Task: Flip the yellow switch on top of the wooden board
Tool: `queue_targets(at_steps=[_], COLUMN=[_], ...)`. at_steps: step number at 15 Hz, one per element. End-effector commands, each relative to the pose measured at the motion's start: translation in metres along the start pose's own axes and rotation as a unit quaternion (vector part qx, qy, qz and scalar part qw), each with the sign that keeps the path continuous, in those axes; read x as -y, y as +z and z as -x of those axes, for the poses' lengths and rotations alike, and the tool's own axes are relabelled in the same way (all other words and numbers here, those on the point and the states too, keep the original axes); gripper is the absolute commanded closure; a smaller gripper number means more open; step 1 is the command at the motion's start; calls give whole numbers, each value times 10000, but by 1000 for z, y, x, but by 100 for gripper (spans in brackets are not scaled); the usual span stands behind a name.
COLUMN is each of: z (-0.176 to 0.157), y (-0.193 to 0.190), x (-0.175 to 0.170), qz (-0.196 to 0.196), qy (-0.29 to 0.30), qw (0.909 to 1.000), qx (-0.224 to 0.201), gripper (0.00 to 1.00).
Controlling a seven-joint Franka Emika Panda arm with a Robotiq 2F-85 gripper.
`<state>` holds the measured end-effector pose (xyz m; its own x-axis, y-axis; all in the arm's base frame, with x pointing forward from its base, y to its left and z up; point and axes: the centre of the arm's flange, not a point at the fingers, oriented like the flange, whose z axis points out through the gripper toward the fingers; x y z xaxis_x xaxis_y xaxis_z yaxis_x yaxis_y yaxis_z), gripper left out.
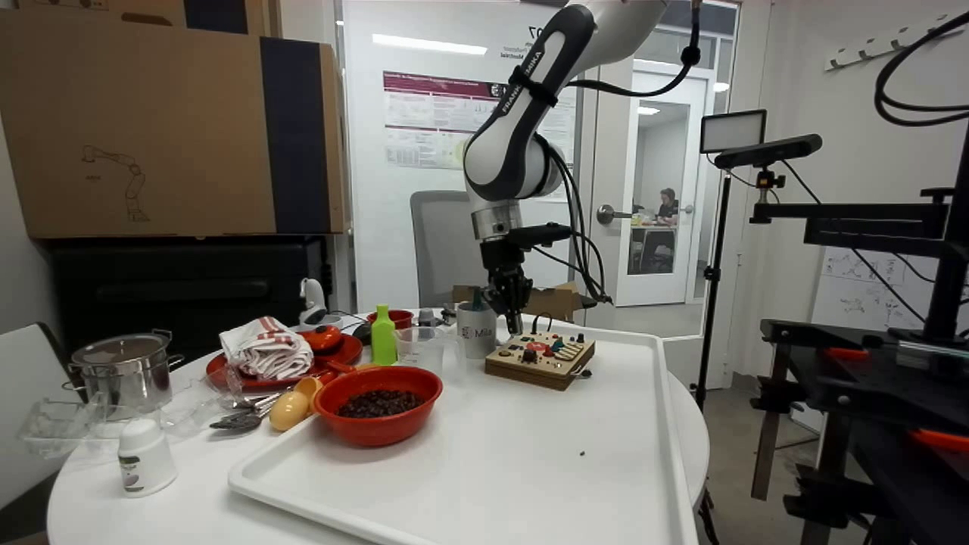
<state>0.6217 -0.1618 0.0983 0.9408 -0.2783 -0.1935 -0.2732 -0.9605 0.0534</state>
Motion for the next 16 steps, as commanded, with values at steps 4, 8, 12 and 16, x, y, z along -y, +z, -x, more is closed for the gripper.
queue_targets(at_steps=[4,8,12,16], z=[-16,-22,-27,-28], y=[15,15,15,16], x=[1,6,9,10], qz=[-42,-26,-3,-6], qy=[-77,-108,-145,-156], qw=[10000,9999,9999,9999], qx=[27,-32,-73,-70], gripper=[100,100,100,100])
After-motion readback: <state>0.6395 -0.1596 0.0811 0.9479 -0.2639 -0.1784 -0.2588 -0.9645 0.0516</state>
